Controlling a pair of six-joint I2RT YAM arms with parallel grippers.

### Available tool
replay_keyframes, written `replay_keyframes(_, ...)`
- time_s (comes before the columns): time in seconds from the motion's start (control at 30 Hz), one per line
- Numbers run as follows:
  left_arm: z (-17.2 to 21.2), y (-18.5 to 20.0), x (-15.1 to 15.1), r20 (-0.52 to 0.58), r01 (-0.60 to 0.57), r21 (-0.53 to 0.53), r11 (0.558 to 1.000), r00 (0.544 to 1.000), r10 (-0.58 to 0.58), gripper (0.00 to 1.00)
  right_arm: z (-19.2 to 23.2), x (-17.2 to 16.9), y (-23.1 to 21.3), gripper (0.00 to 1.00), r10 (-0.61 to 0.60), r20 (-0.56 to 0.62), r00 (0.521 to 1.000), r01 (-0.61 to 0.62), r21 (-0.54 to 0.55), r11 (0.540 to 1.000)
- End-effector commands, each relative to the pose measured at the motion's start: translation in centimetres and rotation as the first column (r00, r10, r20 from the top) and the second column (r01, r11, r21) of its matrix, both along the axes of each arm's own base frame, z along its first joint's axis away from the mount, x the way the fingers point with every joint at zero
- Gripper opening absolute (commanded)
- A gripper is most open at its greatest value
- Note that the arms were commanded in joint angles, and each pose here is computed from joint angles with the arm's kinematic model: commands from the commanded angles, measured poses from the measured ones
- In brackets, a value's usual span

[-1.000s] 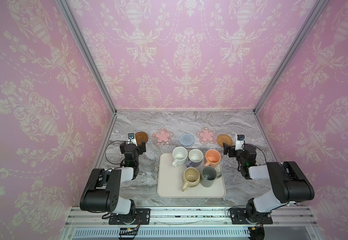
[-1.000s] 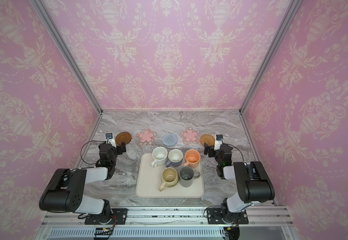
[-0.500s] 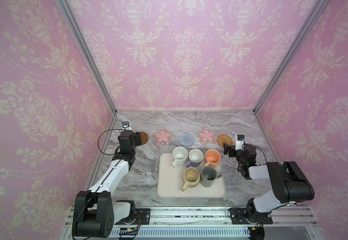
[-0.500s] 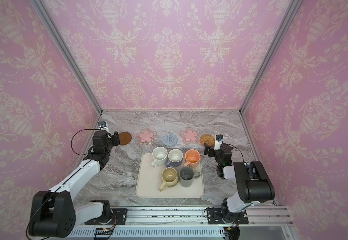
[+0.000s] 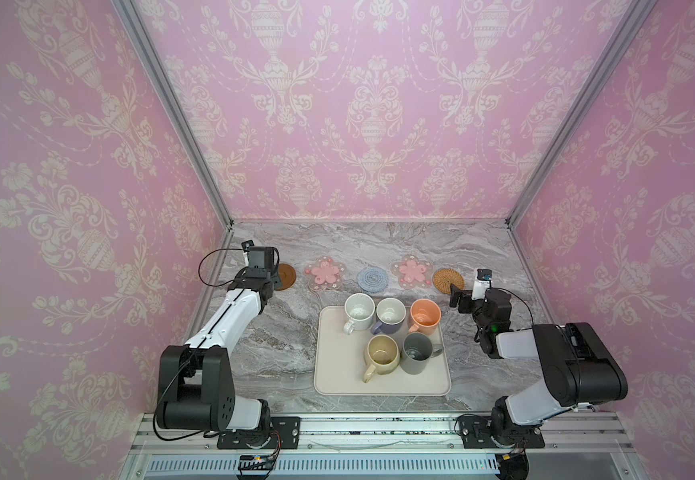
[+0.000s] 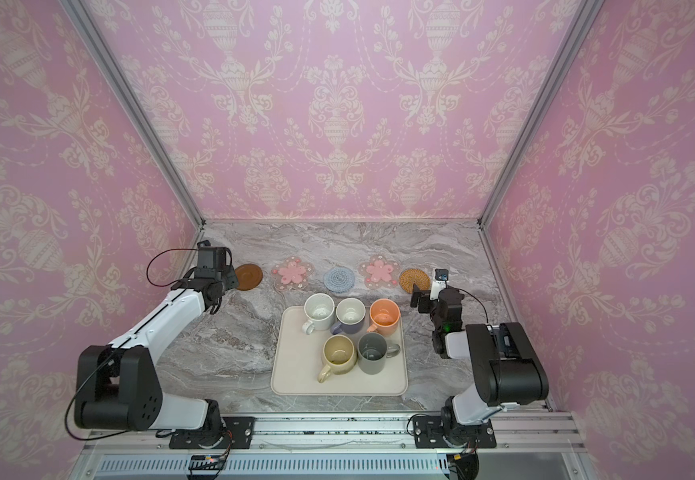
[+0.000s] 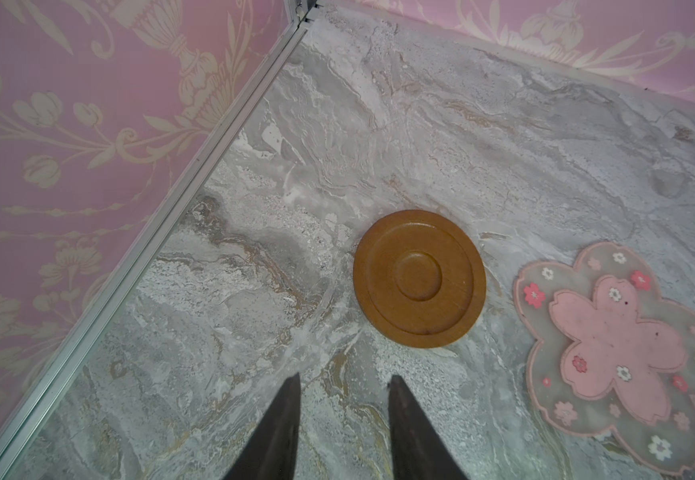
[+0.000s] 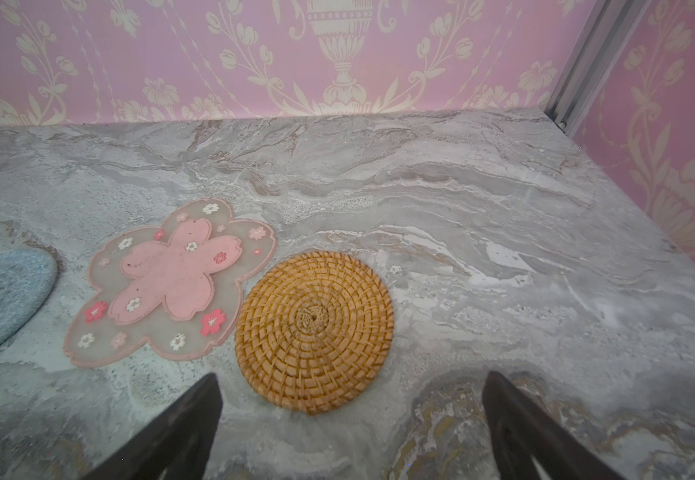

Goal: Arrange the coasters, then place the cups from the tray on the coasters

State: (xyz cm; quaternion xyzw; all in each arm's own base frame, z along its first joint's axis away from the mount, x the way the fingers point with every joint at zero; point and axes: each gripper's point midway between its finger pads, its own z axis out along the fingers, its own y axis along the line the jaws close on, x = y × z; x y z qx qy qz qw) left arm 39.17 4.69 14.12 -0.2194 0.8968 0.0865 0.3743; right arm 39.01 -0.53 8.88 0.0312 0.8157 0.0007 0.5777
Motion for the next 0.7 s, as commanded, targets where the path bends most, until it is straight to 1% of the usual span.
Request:
replay_keyframes(0.0, -1.1, -0.9, 0.0, -0.071, -0.013, -0.075, 0.997, 0.997, 0.008, 0.36, 1.8, 0.3, -0.7, 0.97, -0.055, 0.004, 0.999, 0.055, 0.002, 0.999)
replay_keyframes(0.1, -1.5, -1.3, 0.3, -0.083, -0.002, -0.095, 0.995, 0.997, -0.006, 0.36, 4.2, 0.5, -0.6, 0.96, -0.049, -0.021, 0.999, 0.049, -0.003, 0.999)
replay_keyframes(0.2, -2.0, -1.1, 0.4, -0.079, -0.012, -0.091, 0.996, 0.997, 0.005, 0.37, 6.4, 0.5, -0.1, 0.96, -0.018, -0.009, 1.000, 0.018, -0.003, 1.000)
replay_keyframes(0.33, -2.8, -1.4, 0.8, -0.103, -0.007, -0.104, 0.995, 0.995, -0.004, 0.37, 7.9, 0.9, 0.4, 0.95, 0.002, -0.051, 0.999, -0.003, -0.008, 1.000)
replay_keyframes(0.5, -3.4, -1.5, 1.4, -0.117, -0.008, -0.112, 0.994, 0.993, -0.005, 0.37, 9.0, 1.8, 3.2, 0.94, 0.071, -0.080, 0.994, -0.075, -0.046, 0.996)
replay_keyframes(0.67, -4.2, -1.6, 2.0, -0.140, -0.012, -0.112, 0.994, 0.990, -0.004, 0.38, 9.1, 3.5, 7.9, 0.93, 0.174, -0.135, 0.975, -0.183, -0.059, 0.981)
